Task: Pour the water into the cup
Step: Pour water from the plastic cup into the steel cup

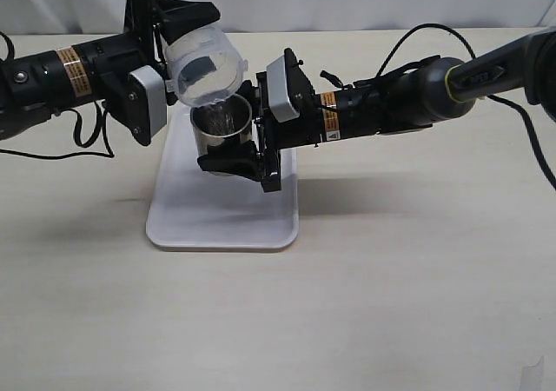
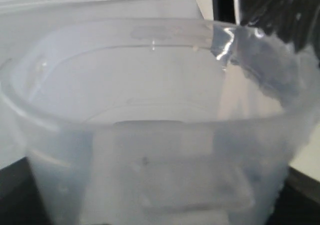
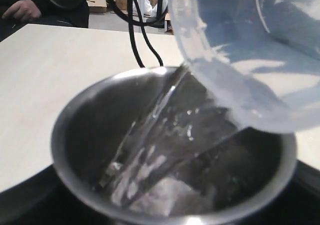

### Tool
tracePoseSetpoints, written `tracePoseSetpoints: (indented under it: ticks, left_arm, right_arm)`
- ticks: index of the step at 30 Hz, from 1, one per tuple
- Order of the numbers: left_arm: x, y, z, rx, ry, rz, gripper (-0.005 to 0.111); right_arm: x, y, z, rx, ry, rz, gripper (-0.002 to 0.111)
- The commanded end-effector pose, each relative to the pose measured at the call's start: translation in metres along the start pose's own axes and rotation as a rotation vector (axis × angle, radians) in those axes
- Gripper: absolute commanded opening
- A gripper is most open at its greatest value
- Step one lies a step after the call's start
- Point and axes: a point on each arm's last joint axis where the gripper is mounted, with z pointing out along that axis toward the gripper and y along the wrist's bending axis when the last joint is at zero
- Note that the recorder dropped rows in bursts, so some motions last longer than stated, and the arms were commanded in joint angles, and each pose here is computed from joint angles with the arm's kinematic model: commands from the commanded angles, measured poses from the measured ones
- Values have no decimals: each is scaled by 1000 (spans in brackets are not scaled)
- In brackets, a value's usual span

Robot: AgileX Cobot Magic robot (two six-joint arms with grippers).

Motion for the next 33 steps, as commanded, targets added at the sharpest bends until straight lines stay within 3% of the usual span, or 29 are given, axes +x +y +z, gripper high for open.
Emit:
tracePoseSetpoints:
  ticks: [1, 15, 33]
  left_arm:
    - [0, 8, 1, -60, -13, 37, 0]
    - [-1, 8, 1, -61, -22, 151, 0]
    - [-4, 11, 1, -105, -48, 159, 0]
  right_arm:
    - [-7, -2, -1, 4, -44, -2, 4]
    - [-7, -2, -1, 4, -44, -2, 4]
    - [-7, -2, -1, 4, -44, -2, 4]
